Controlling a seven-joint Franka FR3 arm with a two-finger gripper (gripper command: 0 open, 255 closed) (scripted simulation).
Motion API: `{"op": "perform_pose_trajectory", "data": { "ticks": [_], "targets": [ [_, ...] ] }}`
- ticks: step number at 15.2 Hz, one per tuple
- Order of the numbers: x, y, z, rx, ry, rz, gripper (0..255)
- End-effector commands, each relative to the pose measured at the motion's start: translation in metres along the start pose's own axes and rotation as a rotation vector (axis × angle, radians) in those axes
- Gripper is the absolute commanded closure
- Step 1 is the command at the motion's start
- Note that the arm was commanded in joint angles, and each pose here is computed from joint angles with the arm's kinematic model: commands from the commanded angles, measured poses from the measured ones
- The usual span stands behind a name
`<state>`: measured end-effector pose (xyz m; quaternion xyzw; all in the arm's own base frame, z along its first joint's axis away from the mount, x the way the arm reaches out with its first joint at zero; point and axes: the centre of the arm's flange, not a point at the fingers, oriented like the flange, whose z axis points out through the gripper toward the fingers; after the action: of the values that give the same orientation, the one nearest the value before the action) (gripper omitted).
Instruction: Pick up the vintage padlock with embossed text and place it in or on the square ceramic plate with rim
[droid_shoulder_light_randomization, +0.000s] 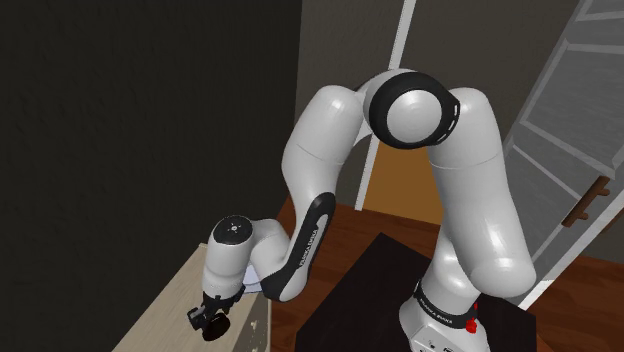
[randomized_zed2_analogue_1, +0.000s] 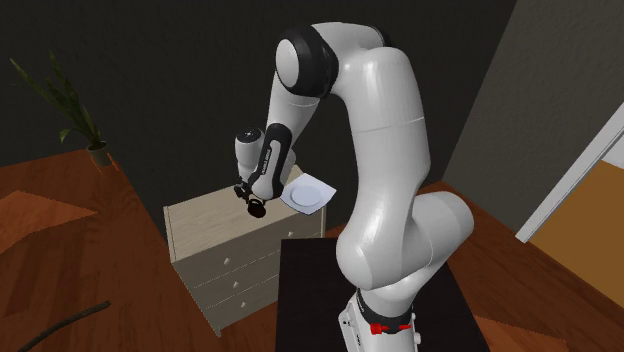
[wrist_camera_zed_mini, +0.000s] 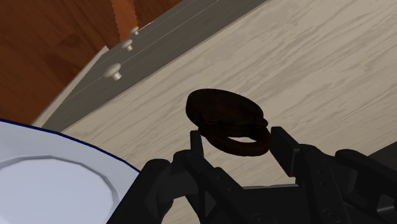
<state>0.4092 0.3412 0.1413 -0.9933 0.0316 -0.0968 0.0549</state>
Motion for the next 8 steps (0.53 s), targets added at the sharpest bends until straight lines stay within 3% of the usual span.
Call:
{"op": "perform_pose_trajectory", "data": {
  "ticks": [1,8],
  "targets": [
    [0.000,0.000,0.000,-0.001,-0.001,0.000,255],
    [0.003,-0.002,-0.015,0.000,-0.001,0.000,255]
  ]
}}
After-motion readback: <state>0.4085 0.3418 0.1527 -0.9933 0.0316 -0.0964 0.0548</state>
